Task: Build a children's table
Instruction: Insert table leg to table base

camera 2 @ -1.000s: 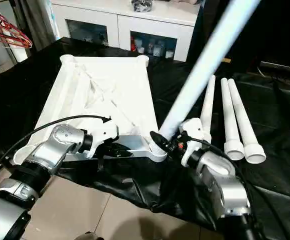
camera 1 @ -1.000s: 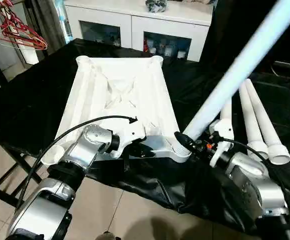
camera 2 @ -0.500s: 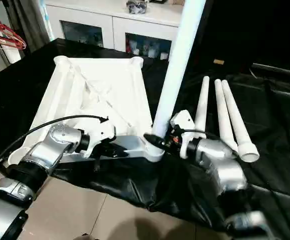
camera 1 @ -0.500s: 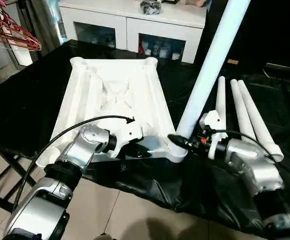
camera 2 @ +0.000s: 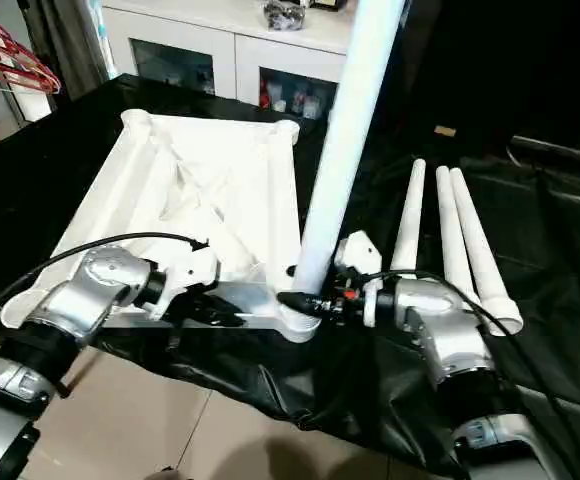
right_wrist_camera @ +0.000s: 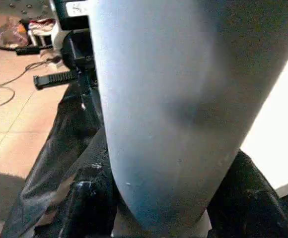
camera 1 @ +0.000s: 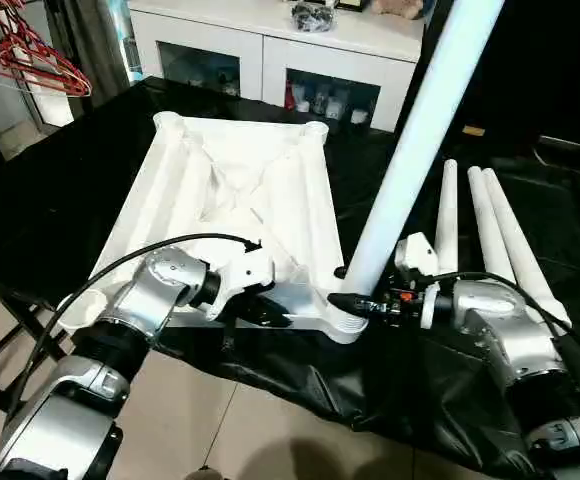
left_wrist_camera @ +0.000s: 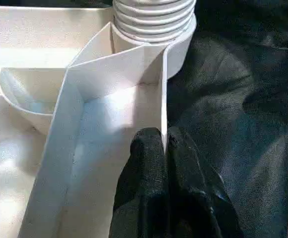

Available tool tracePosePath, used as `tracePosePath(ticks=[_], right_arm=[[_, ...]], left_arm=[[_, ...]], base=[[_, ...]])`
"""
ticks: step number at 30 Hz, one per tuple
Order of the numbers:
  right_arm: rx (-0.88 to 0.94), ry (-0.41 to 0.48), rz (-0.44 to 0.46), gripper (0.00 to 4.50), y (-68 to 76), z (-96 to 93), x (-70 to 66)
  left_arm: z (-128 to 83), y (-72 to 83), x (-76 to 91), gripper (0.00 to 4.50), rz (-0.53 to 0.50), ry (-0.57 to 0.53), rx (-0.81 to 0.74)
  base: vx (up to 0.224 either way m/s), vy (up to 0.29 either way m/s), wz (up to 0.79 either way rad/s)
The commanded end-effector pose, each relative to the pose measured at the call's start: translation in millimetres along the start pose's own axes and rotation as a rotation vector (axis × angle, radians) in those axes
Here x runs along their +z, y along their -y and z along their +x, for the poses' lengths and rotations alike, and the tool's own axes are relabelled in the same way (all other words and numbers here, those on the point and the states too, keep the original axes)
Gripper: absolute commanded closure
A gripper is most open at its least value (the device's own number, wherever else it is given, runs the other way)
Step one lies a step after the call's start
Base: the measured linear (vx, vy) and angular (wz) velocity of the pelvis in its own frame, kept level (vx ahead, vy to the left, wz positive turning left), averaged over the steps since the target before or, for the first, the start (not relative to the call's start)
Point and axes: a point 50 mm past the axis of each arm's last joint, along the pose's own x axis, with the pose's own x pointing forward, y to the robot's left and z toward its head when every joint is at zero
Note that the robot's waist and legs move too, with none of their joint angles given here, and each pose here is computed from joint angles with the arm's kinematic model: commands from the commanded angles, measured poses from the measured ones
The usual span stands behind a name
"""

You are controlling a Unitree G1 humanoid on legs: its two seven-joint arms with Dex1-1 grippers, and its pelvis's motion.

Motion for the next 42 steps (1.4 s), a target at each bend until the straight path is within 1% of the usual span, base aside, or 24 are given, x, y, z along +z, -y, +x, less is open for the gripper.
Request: tracePosePath(ticks=[1, 4, 5, 6, 8, 10, 12, 13, 15, 20, 24, 25, 26, 27, 28, 30, 31, 32, 33, 35, 36, 38, 40, 42], right_arm=[[-0.104, -0.122, 0.124, 2.60, -2.4, 4.2, -36.4], [-0.216, -0.110, 0.145, 2.60, 4.9, 7.0, -37.9], [-0.297, -0.106, 0.162, 2.60, 9.9, 9.0, -39.2], [-0.400, -0.093, 0.212, 2.60, 15.8, 13.6, -40.8], [-0.479, -0.090, 0.270, 2.61, 19.5, 18.8, -43.0], [-0.516, -0.101, 0.303, 2.61, 20.3, 25.1, -44.9], [-0.541, -0.146, 0.289, 2.61, 18.9, 33.9, -47.9], [-0.558, -0.155, 0.298, 2.61, 18.2, 39.4, -48.8], [-0.558, -0.155, 0.315, 2.61, 16.9, 44.6, -48.8], [-0.551, -0.164, 0.306, 2.61, 16.4, 49.7, -47.5], [-0.540, -0.165, 0.310, 2.61, 17.3, 50.4, -46.3], [-0.541, -0.169, 0.308, 2.05, 17.6, 50.7, -46.1], [-0.535, -0.155, 0.306, 2.05, 18.2, 51.1, -43.9], [-0.535, -0.155, 0.306, 1.91, 18.2, 51.1, -43.9], [-0.532, -0.143, 0.305, 1.85, 18.6, 51.5, -42.3], [-0.505, -0.105, 0.306, 1.55, 19.7, 50.9, -36.6], [-0.504, -0.105, 0.305, 1.45, 19.7, 50.9, -36.5], [-0.490, -0.093, 0.297, 1.40, 20.6, 49.6, -33.5], [-0.474, -0.085, 0.281, 1.26, 21.2, 48.2, -30.7], [-0.455, -0.079, 0.267, 1.26, 21.5, 46.4, -28.1], [-0.420, -0.071, 0.252, 1.14, 21.0, 44.6, -25.5], [-0.346, -0.057, 0.238, 1.14, 18.4, 41.0, -22.2], [-0.331, -0.056, 0.233, 1.14, 17.7, 40.0, -21.7], [-0.256, -0.055, 0.209, 1.14, 14.4, 34.8, -19.3]], left_arm=[[1, -7.2, 16.0, 4.50, 0.023, 0.074, 0.077], [6, -11.3, 20.8, 4.50, 0.016, 0.088, 0.147], [9, -13.7, 24.7, 4.50, 0.004, 0.102, 0.188], [14, -17.9, 31.6, 4.50, -0.025, 0.125, 0.252], [19, -20.4, 37.5, 4.50, -0.046, 0.137, 0.303], [23, -20.7, 41.7, 4.50, -0.058, 0.139, 0.335], [32, -21.2, 47.8, 4.50, -0.070, 0.134, 0.403], [38, -21.0, 51.5, 4.50, -0.079, 0.136, 0.443], [44, -19.9, 55.2, 4.50, -0.096, 0.153, 0.466], [51, -14.6, 58.2, 4.50, -0.086, 0.173, 0.418], [52, -10.2, 55.9, 4.50, -0.088, 0.165, 0.384], [53, -9.1, 55.3, 4.50, -0.090, 0.161, 0.380], [53, -7.3, 54.5, 4.50, -0.087, 0.161, 0.368], [53, -7.3, 54.5, 4.50, -0.087, 0.161, 0.368], [54, -6.2, 54.2, 4.50, -0.087, 0.163, 0.362], [52, -5.2, 51.9, 4.50, -0.062, 0.171, 0.355], [52, -5.2, 51.9, 4.50, -0.062, 0.172, 0.355], [51, -5.3, 50.9, 4.50, -0.060, 0.179, 0.344], [49, -4.7, 50.8, 4.50, -0.049, 0.189, 0.329], [47, -3.9, 49.9, 4.50, -0.048, 0.192, 0.311], [45, -2.0, 49.0, 4.50, -0.031, 0.193, 0.283], [42, 0.7, 45.4, 4.50, -0.021, 0.183, 0.242], [41, 1.4, 44.7, 4.50, -0.014, 0.181, 0.232], [38, 4.2, 41.8, 4.50, 0.004, 0.174, 0.186]], base=[[0.000, 0.000, 0.00], [0.000, 0.000, 0.00], [0.000, 0.000, 0.00], [0.000, 0.000, 0.00], [0.000, 0.000, 0.00], [0.000, 0.000, 0.00], [0.000, 0.000, 0.00], [0.000, 0.000, 0.00], [0.000, 0.000, 0.00], [0.000, 0.000, 0.00], [0.000, 0.000, 0.00], [0.000, 0.000, 0.00], [0.000, 0.000, 0.00], [0.000, 0.000, 0.00], [0.000, 0.000, 0.00], [0.000, 0.000, 0.00], [0.000, 0.000, 0.00], [0.000, 0.000, 0.00], [0.000, 0.000, 0.00], [0.000, 0.000, 0.00], [0.000, 0.000, 0.00], [0.000, 0.000, 0.00], [0.000, 0.000, 0.00], [0.000, 0.000, 0.00]])
